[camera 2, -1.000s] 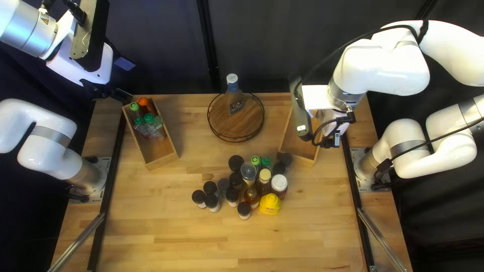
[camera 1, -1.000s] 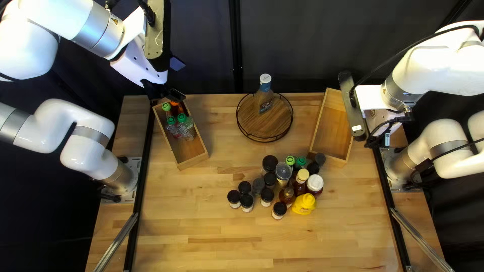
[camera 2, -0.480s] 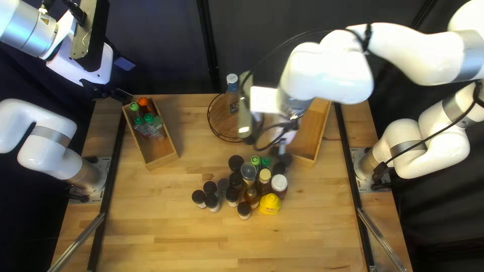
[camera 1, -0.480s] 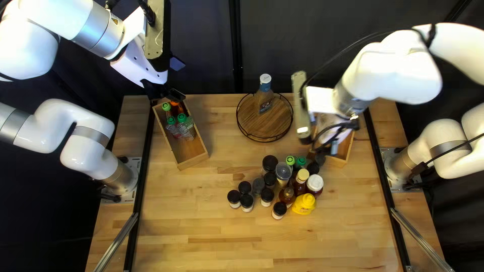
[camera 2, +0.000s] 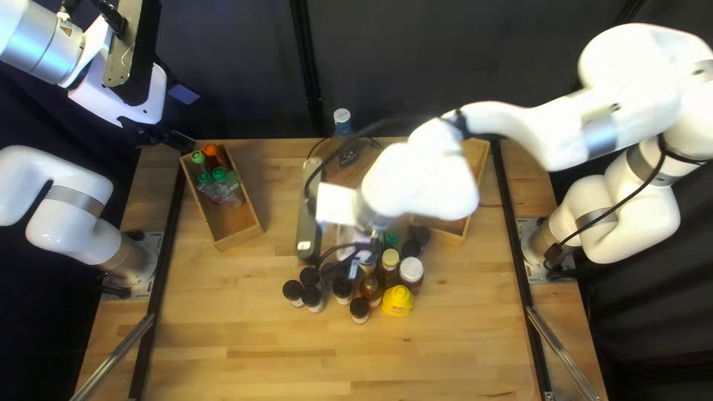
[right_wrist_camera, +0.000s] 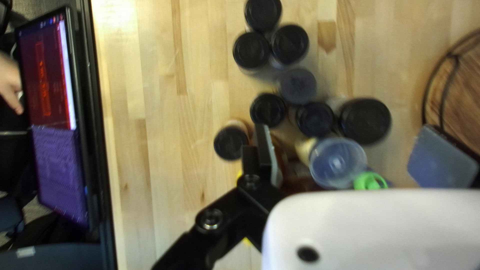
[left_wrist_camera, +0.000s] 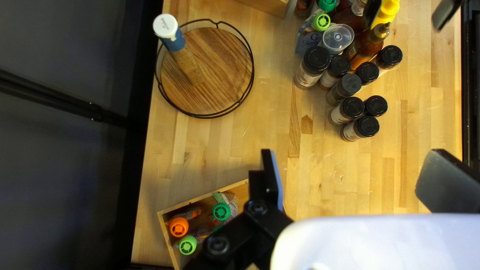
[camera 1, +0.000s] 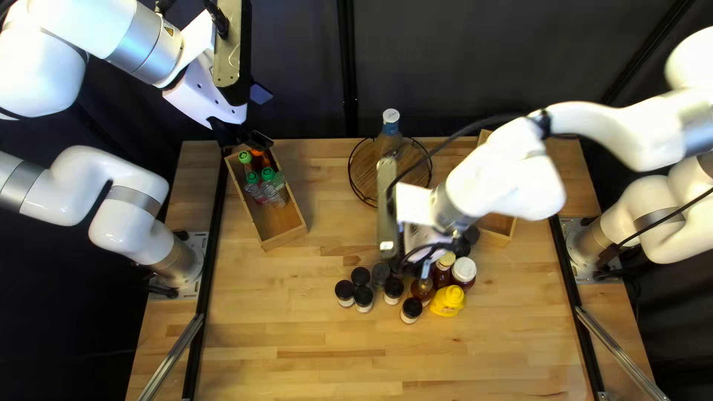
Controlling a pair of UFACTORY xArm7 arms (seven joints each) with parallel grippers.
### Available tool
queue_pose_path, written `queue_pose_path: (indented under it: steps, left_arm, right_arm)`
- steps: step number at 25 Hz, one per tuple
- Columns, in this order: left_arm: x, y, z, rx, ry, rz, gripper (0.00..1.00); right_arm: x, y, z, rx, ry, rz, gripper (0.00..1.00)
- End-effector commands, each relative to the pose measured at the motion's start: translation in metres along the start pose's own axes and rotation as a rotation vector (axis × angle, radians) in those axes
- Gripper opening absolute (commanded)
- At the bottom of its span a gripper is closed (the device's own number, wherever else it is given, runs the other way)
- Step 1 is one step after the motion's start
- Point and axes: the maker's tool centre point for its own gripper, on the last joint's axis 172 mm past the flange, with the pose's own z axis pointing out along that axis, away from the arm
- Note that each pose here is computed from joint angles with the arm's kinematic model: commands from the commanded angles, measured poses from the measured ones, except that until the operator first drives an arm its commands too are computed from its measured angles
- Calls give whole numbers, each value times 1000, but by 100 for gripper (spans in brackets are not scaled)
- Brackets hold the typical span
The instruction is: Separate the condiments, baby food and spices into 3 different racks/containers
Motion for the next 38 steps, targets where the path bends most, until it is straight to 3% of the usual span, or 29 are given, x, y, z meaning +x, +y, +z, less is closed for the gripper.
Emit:
queue_pose_path:
  steps: [1,18,32,33,34,35,38]
  left_arm:
    - [0,0,0,0,0,0,100]
    - [0,0,0,0,0,0,100]
    - [0,0,0,0,0,0,100]
    - [0,0,0,0,0,0,100]
    - [0,0,0,0,0,0,100]
    - [0,0,0,0,0,0,100]
    - [0,0,0,0,0,0,100]
  right_arm:
    - [20,-2,41,9,-12,-47,100]
    - [38,-9,113,-15,-127,-144,100]
    - [13,-6,147,6,-228,-110,100]
    - [13,-5,148,8,-233,-107,89]
    - [13,-5,148,8,-235,-106,4]
    - [15,-6,147,8,-236,-108,0]
    - [22,-11,133,10,-224,-122,0]
